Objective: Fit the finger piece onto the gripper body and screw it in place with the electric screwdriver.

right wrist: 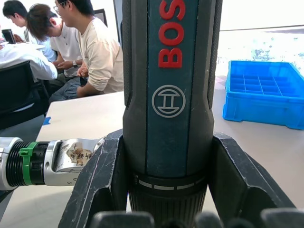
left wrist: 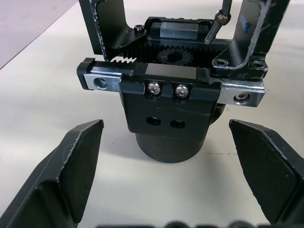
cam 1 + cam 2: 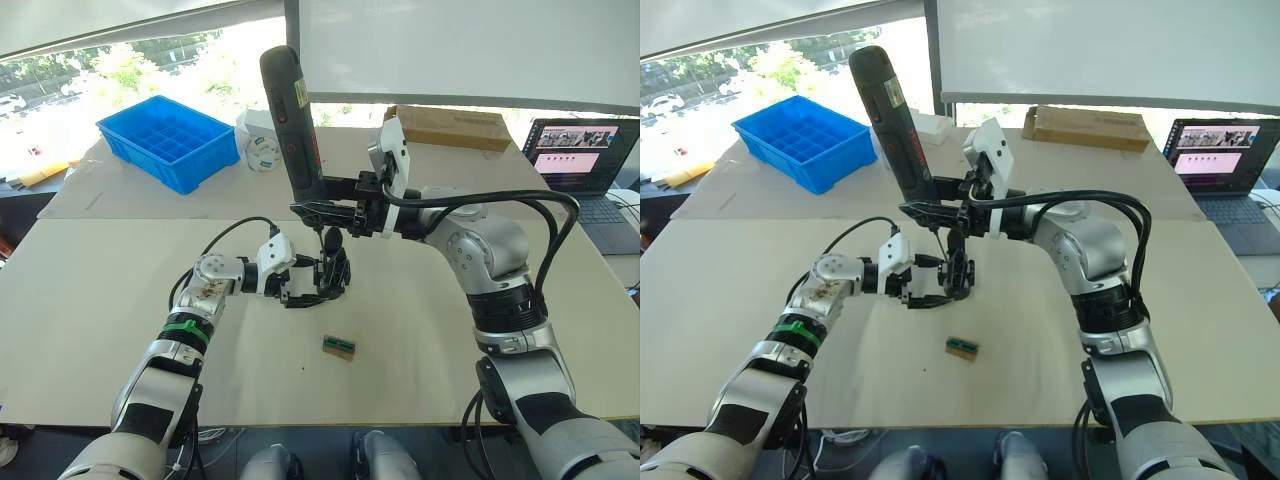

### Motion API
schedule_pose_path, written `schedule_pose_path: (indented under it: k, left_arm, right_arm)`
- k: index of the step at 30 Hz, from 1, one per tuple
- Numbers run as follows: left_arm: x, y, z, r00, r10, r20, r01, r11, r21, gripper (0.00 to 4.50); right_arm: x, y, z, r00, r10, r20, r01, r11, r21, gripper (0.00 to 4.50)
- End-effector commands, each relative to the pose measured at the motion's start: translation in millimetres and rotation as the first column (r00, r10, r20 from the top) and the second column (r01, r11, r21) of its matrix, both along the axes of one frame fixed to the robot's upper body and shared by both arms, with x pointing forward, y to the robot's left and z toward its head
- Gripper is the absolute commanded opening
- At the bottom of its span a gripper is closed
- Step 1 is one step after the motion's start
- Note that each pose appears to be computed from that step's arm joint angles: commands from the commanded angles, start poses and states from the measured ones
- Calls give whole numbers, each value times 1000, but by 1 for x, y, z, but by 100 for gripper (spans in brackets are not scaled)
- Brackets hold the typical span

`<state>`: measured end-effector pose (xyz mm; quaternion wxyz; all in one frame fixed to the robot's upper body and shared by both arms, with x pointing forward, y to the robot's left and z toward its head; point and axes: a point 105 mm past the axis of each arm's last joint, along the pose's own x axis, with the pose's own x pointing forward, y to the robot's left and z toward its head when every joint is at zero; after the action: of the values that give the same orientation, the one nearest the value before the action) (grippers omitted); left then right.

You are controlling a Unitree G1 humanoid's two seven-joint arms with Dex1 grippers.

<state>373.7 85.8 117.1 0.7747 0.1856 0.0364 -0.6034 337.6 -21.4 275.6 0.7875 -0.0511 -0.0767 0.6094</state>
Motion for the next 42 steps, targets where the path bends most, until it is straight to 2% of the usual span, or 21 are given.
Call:
schedule_pose_path:
  k: [1,42]
  left_arm:
    - [0,-3,8,999,-18,40,18,1000,-5,450]
    - [-3,-6,9,999,-36,41,36,999,-6,450]
  right_arm:
    - [-14,0,28,996,28,88,-33,998,56,192]
    - [-7,0,14,997,1,79,-4,999,39,192]
